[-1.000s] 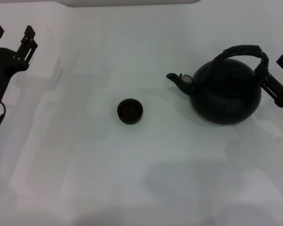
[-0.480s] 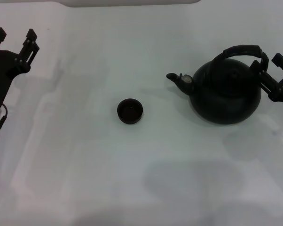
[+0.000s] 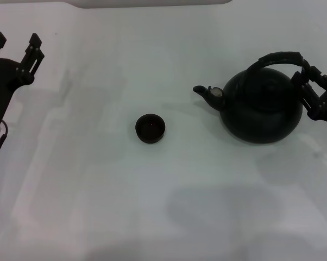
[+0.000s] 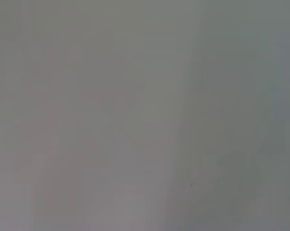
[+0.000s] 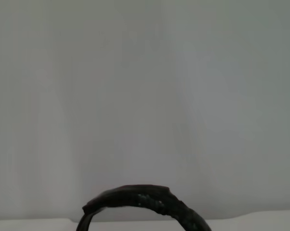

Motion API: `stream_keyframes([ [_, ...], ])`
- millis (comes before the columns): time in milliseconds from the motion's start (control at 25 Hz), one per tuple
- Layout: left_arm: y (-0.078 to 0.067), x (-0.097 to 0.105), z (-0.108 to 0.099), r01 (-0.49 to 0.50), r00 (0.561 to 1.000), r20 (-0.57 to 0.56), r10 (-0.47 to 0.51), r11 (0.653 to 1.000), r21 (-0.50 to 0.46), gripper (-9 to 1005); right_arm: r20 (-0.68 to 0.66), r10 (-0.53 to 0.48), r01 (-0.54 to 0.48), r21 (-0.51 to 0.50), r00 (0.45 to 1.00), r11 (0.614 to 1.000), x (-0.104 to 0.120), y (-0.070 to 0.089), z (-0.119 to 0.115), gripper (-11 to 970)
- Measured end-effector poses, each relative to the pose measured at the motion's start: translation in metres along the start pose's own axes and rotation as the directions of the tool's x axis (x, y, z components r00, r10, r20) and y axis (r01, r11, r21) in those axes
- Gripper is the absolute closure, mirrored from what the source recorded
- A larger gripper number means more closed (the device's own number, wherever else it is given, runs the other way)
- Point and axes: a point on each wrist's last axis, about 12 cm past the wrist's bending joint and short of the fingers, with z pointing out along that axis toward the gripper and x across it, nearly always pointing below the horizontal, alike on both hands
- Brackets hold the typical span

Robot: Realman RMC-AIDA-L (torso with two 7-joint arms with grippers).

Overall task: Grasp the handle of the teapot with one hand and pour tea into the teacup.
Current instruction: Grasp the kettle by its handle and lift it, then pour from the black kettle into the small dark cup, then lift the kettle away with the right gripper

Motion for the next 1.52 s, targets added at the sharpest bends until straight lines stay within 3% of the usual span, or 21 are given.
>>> stream_keyframes([
  [240, 0.001, 0.001, -0.001, 0.0, 1.0, -0.004, 0.0, 1.0, -0.004, 221, 0.004, -0.002, 0.002, -0.006, 1.0, 1.0, -0.001, 0.001, 0.001, 626],
  [560, 0.002, 0.002, -0.004, 0.001, 1.0, -0.01, -0.001, 1.0, -0.01, 222, 0.019, 0.002, -0.002, -0.015, 1.0, 1.0, -0.002, 0.003, 0.004, 781],
  [800, 0.003, 0.003, -0.007, 0.002, 1.0, -0.013, -0.002, 1.0, -0.016, 223, 0.062, -0.016, 0.019, -0.048, 0.998, 0.999, -0.008, 0.01, 0.013, 794],
  [1240, 0.001, 0.004, -0.01, 0.013, 1.0, -0.015, -0.013, 1.0, -0.015, 221, 0.157, -0.173, 0.199, -0.164, 0.972, 0.966, -0.029, 0.028, 0.053, 796],
  [1520, 0.001, 0.005, -0.01, 0.013, 1.0, -0.016, -0.014, 1.0, -0.014, 222, 0.161, -0.273, 0.299, -0.17, 0.949, 0.939, -0.034, 0.032, 0.071, 798],
])
